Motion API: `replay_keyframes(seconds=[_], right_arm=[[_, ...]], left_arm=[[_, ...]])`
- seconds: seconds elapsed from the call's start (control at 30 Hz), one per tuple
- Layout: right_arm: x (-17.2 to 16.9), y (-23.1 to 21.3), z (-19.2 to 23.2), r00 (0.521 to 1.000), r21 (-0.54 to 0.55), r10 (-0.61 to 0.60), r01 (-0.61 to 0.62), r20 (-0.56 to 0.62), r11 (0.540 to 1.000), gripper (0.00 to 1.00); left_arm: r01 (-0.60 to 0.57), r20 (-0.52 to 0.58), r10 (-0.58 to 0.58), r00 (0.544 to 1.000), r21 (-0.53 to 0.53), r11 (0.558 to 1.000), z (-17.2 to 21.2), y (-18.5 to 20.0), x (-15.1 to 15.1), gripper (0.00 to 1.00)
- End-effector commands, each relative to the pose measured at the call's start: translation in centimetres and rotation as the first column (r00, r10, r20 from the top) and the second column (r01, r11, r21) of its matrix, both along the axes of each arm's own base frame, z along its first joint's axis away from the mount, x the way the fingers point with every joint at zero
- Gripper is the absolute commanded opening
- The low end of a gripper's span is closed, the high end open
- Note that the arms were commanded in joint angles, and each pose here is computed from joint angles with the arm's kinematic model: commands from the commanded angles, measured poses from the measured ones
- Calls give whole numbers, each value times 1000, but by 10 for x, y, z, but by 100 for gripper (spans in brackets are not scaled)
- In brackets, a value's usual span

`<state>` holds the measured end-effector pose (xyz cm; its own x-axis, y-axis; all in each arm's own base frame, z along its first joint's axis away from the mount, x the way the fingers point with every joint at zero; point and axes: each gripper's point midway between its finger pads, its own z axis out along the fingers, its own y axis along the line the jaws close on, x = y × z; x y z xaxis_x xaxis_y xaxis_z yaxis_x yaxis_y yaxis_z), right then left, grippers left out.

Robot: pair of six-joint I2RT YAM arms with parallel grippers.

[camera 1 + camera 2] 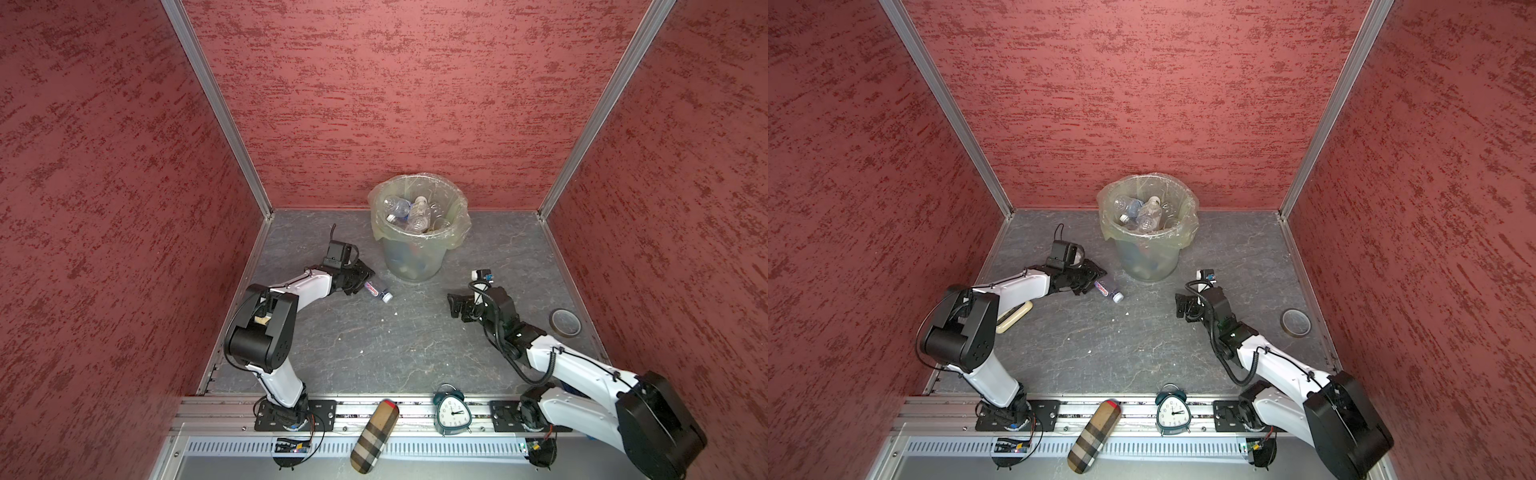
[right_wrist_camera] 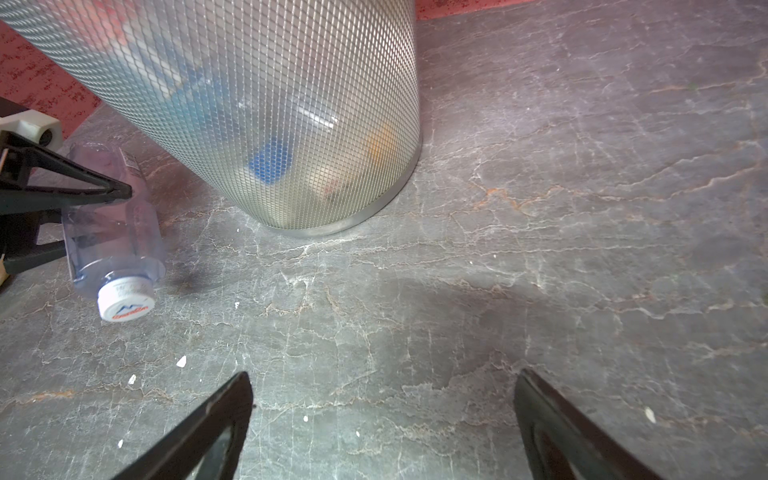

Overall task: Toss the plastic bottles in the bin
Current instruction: 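Lift the purple-labelled bottle upright with the left gripper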

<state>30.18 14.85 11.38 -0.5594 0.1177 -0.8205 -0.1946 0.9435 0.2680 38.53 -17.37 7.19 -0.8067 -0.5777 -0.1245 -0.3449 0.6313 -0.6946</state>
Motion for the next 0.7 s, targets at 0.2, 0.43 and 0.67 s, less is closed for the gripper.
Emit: replay_keyframes(seconds=[0.2, 0.43, 0.67], right_arm=[[4, -1, 7, 999, 5, -13, 13, 29, 1000, 98], [4, -2, 6, 999, 4, -16, 16, 28, 1000, 98], [5, -1, 4, 1000, 3, -14, 14, 23, 1000, 98]], left_arm=[[200, 324, -209, 923, 63, 978, 54, -12, -11, 46], [226, 426, -333, 841, 283, 932, 82, -10, -40, 45], [217, 500, -428, 753, 425, 879, 114, -9, -72, 45]])
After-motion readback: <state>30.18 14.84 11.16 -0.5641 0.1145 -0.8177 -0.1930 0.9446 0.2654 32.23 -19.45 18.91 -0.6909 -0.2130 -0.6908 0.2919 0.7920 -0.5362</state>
